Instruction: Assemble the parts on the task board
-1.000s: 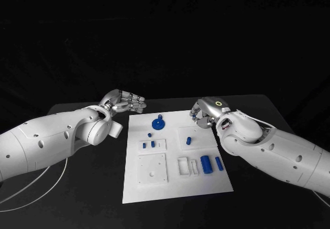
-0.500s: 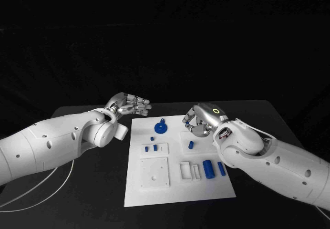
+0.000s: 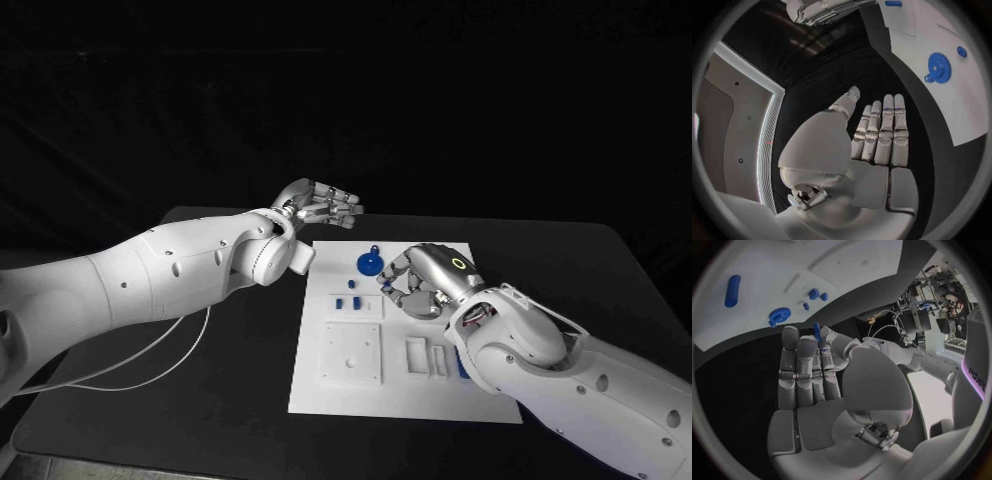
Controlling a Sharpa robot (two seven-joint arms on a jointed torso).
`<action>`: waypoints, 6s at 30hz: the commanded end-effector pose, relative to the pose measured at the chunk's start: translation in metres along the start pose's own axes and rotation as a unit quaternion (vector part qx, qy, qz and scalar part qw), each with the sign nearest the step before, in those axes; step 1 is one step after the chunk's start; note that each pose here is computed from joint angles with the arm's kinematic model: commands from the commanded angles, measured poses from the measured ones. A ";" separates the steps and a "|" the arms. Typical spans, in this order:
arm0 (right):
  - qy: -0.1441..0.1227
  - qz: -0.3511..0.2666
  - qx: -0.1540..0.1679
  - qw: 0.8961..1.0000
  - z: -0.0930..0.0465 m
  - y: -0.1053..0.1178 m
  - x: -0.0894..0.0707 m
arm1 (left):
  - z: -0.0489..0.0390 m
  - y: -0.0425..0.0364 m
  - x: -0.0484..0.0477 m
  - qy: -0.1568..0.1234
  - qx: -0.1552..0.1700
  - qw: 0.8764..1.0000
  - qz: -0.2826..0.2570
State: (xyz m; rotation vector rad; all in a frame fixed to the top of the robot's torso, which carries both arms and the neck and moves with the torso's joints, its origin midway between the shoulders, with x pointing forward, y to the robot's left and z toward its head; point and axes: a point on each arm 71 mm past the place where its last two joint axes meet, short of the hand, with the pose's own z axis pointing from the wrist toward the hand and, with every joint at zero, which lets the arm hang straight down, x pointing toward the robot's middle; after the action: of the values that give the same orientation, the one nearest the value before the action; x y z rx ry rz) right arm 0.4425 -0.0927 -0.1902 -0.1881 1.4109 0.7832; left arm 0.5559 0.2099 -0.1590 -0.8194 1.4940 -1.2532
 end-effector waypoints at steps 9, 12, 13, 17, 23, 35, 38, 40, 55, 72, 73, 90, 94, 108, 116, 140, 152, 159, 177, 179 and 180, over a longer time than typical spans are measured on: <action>0.030 0.022 -0.014 0.999 -0.008 0.010 0.030 | 0.0079 -0.0035 0.0082 -0.003 0.017 1.000 -0.010; 0.036 0.022 -0.011 0.999 -0.010 0.009 0.037 | 0.0086 -0.0044 0.0109 0.000 0.019 1.000 -0.008; 0.039 0.022 -0.010 0.999 -0.011 0.009 0.041 | 0.0090 -0.0048 0.0121 0.001 0.020 1.000 -0.007; 0.046 0.024 -0.006 0.999 -0.012 0.006 0.048 | 0.0099 -0.0056 0.0144 0.000 0.021 1.000 -0.006; 0.054 0.026 -0.001 0.998 -0.015 0.003 0.056 | 0.0114 -0.0066 0.0181 0.002 0.022 1.000 -0.006; 0.079 0.024 0.005 0.997 -0.023 -0.001 0.070 | 0.0128 -0.0080 0.0232 0.006 0.023 1.000 -0.007; 0.087 0.025 0.008 0.996 -0.025 -0.004 0.072 | 0.0127 -0.0078 0.0230 0.007 0.023 1.000 -0.007; 0.092 0.026 0.009 0.995 -0.026 -0.004 0.073 | 0.0127 -0.0078 0.0230 0.008 0.022 1.000 -0.007; 0.102 0.027 0.009 0.994 -0.029 -0.004 0.078 | 0.0129 -0.0075 0.0239 0.012 0.020 1.000 -0.008; 0.112 0.026 0.006 0.993 -0.030 -0.003 0.081 | 0.0135 -0.0067 0.0236 0.014 0.017 1.000 -0.008; 0.112 0.026 0.005 0.993 -0.030 -0.003 0.081 | 0.0135 -0.0067 0.0236 0.014 0.017 1.000 -0.008; 0.116 0.023 0.004 0.993 -0.029 -0.002 0.084 | 0.0141 -0.0068 0.0250 0.018 0.016 1.000 -0.009; 0.118 0.021 0.005 0.993 -0.030 -0.002 0.085 | 0.0142 -0.0069 0.0251 0.018 0.016 1.000 -0.009; 0.124 -0.003 0.020 0.992 -0.029 -0.003 0.086 | 0.0144 -0.0070 0.0258 0.020 0.015 1.000 -0.010; 0.134 -0.019 0.024 0.990 -0.027 0.000 0.089 | 0.0146 -0.0078 0.0276 0.022 0.018 1.000 -0.010; 0.145 -0.020 0.013 0.989 -0.026 0.005 0.093 | 0.0153 -0.0088 0.0299 0.025 0.019 0.999 -0.012; 0.084 -0.003 0.012 0.996 -0.025 0.012 0.082 | 0.0157 -0.0083 0.0273 0.018 0.021 1.000 -0.014; 0.058 0.019 0.020 0.998 -0.026 0.011 0.073 | 0.0158 -0.0076 0.0258 0.018 0.019 1.000 -0.014; 0.037 0.027 0.067 0.997 -0.023 -0.027 -0.003 | 0.0134 -0.0057 0.0184 0.020 0.014 1.000 -0.016; 0.043 0.024 0.077 0.996 -0.023 -0.037 -0.010 | 0.0131 -0.0061 0.0188 0.022 0.015 1.000 -0.017; 0.043 0.023 0.083 0.995 -0.023 -0.042 -0.014 | 0.0130 -0.0063 0.0191 0.023 0.015 0.999 -0.017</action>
State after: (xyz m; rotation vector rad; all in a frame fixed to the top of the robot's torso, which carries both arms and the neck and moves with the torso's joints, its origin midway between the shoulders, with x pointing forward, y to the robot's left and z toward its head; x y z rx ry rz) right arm 0.4482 -0.1408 -0.1904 -0.0675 1.4815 0.7009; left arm 0.5630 0.1901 -0.1591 -0.8085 1.4929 -1.2927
